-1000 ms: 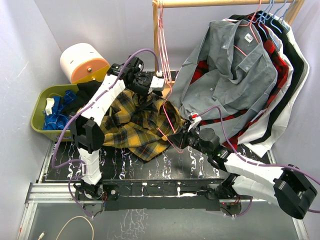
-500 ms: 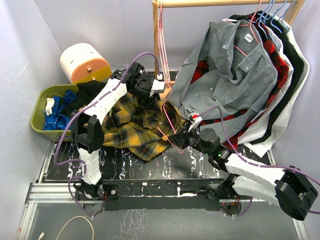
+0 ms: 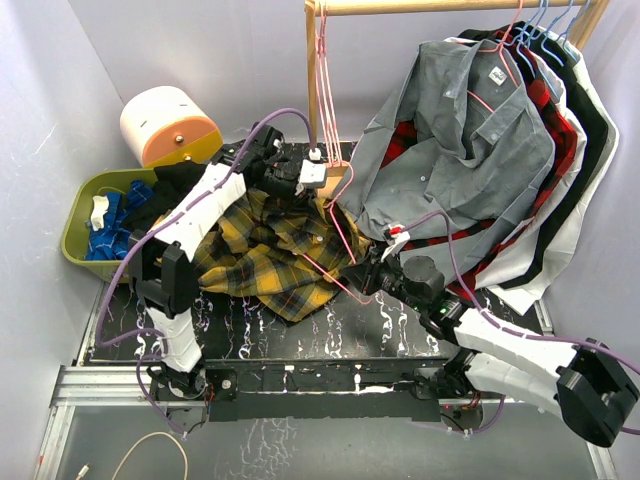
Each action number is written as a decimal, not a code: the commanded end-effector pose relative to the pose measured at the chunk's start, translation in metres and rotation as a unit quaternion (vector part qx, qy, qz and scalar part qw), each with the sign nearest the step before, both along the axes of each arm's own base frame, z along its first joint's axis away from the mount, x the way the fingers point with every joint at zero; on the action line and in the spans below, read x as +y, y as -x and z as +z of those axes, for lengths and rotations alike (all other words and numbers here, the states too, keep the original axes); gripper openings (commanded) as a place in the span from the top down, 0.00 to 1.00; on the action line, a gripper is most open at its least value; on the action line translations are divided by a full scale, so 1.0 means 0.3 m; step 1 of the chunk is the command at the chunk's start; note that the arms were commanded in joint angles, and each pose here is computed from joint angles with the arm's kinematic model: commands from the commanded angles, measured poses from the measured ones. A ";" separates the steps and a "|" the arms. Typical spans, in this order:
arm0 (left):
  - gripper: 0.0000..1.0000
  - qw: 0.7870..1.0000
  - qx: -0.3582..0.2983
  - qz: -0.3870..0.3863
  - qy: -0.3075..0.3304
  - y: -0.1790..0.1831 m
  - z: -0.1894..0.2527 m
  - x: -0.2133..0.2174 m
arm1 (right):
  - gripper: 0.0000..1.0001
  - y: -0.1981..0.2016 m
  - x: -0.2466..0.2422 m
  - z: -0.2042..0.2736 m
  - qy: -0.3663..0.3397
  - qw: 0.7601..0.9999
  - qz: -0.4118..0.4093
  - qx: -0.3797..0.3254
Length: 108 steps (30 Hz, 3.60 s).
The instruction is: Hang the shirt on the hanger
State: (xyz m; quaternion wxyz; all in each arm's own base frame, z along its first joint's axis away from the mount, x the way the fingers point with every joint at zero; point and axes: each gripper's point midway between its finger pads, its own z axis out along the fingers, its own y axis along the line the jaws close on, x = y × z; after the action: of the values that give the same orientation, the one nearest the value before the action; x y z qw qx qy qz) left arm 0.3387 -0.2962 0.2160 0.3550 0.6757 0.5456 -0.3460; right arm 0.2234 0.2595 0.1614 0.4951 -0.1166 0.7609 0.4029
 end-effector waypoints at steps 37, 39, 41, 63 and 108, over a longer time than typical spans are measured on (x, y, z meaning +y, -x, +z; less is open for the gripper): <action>1.00 0.968 -0.074 0.235 0.046 0.372 0.650 0.457 | 0.02 0.079 0.002 0.355 -0.204 0.975 0.025 -0.082; 1.00 0.967 -0.075 0.238 0.049 0.373 0.653 0.466 | 0.06 0.077 0.056 0.368 -0.219 0.971 0.055 -0.076; 1.00 0.966 -0.076 0.240 0.051 0.372 0.658 0.470 | 0.10 0.082 0.109 0.434 -0.251 0.961 0.092 -0.074; 1.00 0.934 -0.069 0.344 0.071 0.246 0.690 0.578 | 0.10 0.087 0.360 0.481 -0.194 0.977 0.046 -0.074; 1.00 0.844 -0.360 0.359 -0.171 0.041 0.621 0.863 | 0.92 -0.246 -0.022 0.400 -0.095 0.993 -0.057 0.042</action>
State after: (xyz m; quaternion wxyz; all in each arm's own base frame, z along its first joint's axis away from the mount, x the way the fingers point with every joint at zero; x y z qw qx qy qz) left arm 0.3033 -0.0853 0.3700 0.4877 0.5964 0.6372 0.0189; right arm 0.2917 0.2644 0.2893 0.5072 -0.0099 0.7212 0.4718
